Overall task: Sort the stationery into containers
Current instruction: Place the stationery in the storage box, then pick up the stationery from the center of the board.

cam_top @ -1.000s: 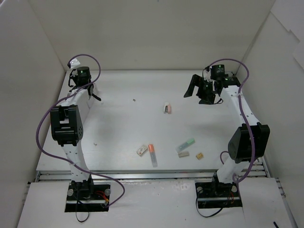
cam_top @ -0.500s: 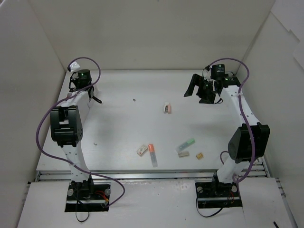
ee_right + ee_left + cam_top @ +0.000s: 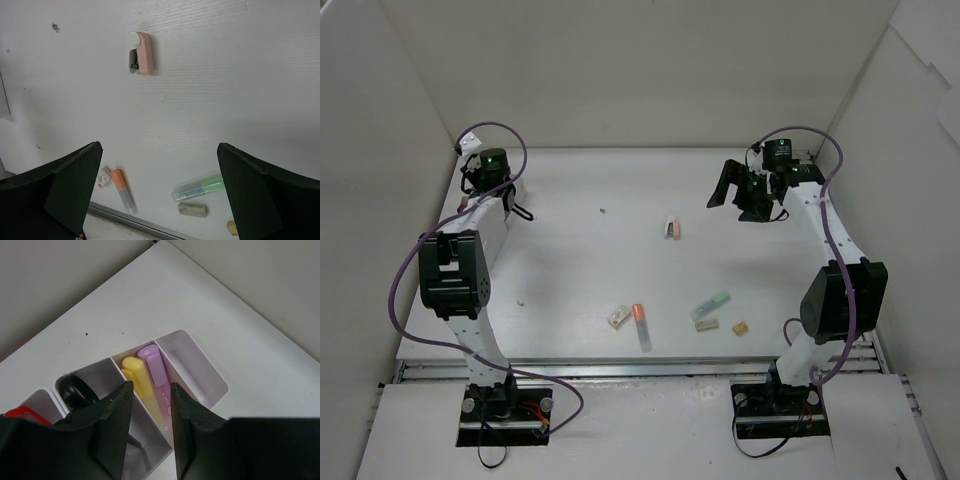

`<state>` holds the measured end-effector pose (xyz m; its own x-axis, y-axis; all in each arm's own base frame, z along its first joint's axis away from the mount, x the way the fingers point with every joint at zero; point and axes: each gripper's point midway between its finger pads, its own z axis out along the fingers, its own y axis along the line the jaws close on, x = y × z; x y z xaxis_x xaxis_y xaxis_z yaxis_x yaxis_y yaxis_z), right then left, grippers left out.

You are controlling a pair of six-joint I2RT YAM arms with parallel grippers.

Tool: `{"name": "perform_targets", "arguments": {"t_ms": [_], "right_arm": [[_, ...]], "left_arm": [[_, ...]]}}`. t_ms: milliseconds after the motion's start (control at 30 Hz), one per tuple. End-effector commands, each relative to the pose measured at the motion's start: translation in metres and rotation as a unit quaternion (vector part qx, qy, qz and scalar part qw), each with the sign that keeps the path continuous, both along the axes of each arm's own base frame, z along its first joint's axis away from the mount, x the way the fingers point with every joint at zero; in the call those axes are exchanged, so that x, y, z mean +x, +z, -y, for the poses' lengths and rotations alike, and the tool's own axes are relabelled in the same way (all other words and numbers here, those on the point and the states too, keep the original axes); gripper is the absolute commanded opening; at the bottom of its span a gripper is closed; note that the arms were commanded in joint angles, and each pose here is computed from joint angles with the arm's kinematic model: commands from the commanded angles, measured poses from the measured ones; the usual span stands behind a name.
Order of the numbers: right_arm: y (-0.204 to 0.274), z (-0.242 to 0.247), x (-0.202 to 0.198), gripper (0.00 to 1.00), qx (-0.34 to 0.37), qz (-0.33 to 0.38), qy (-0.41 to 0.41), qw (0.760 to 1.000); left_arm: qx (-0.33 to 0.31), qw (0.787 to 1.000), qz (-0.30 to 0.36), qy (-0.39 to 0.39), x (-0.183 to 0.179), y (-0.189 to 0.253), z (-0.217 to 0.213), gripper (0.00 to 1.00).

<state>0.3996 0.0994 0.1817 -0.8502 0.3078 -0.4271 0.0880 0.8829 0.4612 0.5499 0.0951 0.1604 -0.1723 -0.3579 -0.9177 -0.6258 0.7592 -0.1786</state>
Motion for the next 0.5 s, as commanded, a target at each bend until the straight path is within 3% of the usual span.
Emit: {"name": "perform_targets", "arguments": {"t_ms": [0, 33, 167, 300, 467], "right_arm": [[0.029, 0.004, 0.003, 0.98, -0.001, 0.054, -0.002, 0.999], [0.030, 0.005, 0.002, 0.98, -0.002, 0.055, -0.003, 0.998], [0.032, 0.006, -0.002, 0.98, -0.005, 0.058, -0.003, 0.998], [0.029, 0.008, -0.004, 0.98, -0.010, 0.058, -0.006, 0.998], [0.029, 0.008, -0.004, 0.98, -0.010, 0.060, -0.004, 0.998]], "left_arm": [[0.005, 0.996, 0.080, 0.026, -0.006, 0.065, -0.012, 0.33], [0.005, 0.996, 0.082, 0.026, -0.007, 0.068, -0.012, 0.38], [0.012, 0.996, 0.087, 0.018, -0.008, 0.074, -0.007, 0.44], [0.023, 0.995, 0.093, 0.009, -0.009, 0.087, -0.003, 0.57], [0.036, 0.994, 0.104, -0.009, -0.012, 0.107, 0.008, 0.80]]}}
